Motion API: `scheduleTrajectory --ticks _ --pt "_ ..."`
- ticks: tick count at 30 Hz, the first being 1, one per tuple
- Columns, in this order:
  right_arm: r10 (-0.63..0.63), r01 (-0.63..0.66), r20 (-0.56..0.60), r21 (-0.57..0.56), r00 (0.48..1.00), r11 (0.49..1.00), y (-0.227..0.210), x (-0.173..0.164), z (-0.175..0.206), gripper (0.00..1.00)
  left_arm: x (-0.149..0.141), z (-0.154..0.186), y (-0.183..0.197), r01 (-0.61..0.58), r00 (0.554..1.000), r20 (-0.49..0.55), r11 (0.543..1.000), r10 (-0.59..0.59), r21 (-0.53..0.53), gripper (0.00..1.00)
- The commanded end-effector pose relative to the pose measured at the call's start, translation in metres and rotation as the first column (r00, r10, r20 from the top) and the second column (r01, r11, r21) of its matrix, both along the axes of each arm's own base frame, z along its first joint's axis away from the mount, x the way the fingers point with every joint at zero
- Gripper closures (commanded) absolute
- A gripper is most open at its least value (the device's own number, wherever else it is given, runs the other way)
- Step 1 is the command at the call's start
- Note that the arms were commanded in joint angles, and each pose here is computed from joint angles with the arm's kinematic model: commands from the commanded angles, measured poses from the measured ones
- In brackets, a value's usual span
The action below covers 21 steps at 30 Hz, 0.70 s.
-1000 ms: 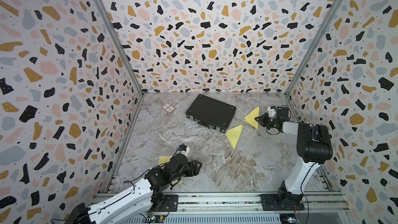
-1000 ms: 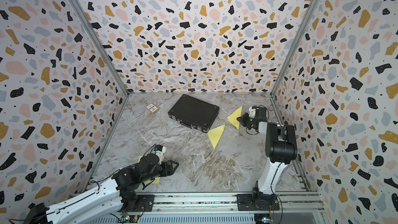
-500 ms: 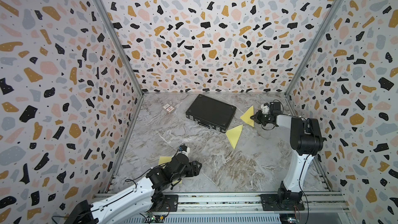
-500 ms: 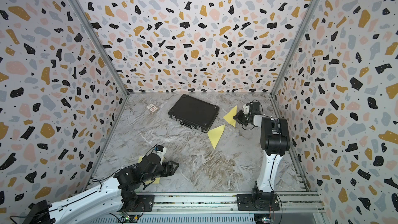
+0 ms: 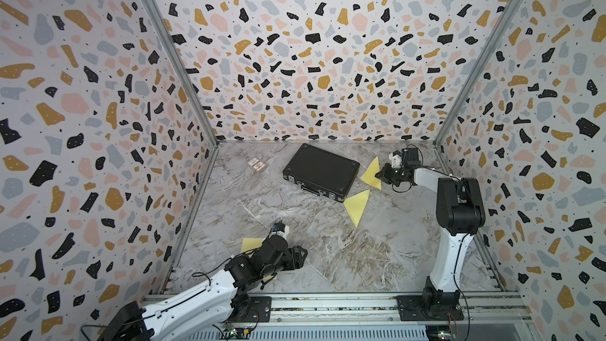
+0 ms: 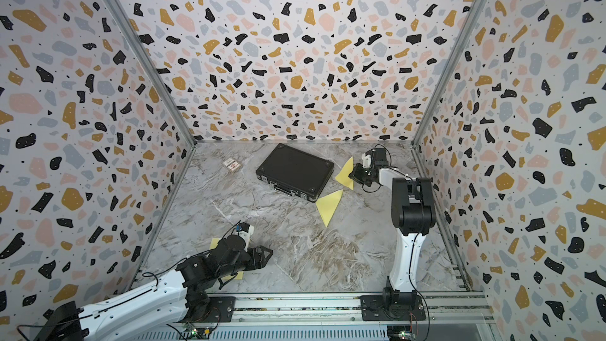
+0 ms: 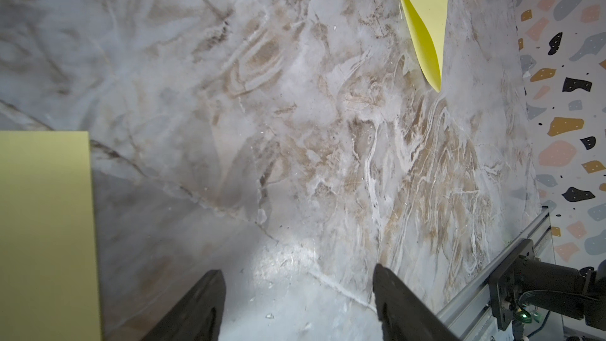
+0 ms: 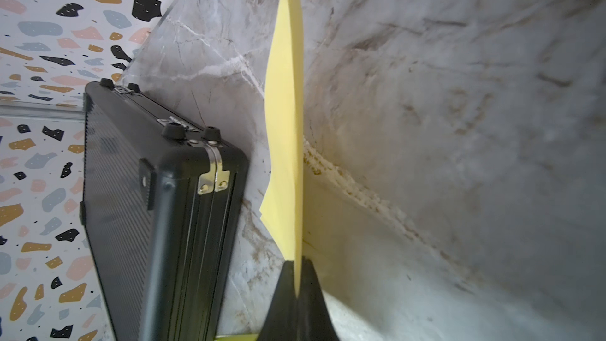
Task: Fold the square paper diagonally
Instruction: Place the paper at the center of the board.
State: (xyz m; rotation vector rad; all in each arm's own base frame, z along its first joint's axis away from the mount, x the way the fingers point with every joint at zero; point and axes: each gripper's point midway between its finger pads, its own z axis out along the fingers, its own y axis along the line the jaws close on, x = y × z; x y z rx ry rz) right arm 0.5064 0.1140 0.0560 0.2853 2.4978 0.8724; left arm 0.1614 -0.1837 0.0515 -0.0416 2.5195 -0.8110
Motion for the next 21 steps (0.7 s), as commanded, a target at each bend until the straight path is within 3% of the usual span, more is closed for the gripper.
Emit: scheduleTrajectory --ticks 1,21 --pt "0.018 -0.018 0.004 -0.017 1.0 1.0 0.007 0.002 0.004 1.0 0.003 0.003 -0.003 -0.004 1.0 0.017 1.0 0.004 -0.028 0.25" --pt "0.02 -0.024 0.052 0.088 0.998 0.996 0.022 0.017 0.01 1.0 0.001 -0.003 -0.004 -0.004 1.0 0.002 0.999 0.004 -0.036 0.25"
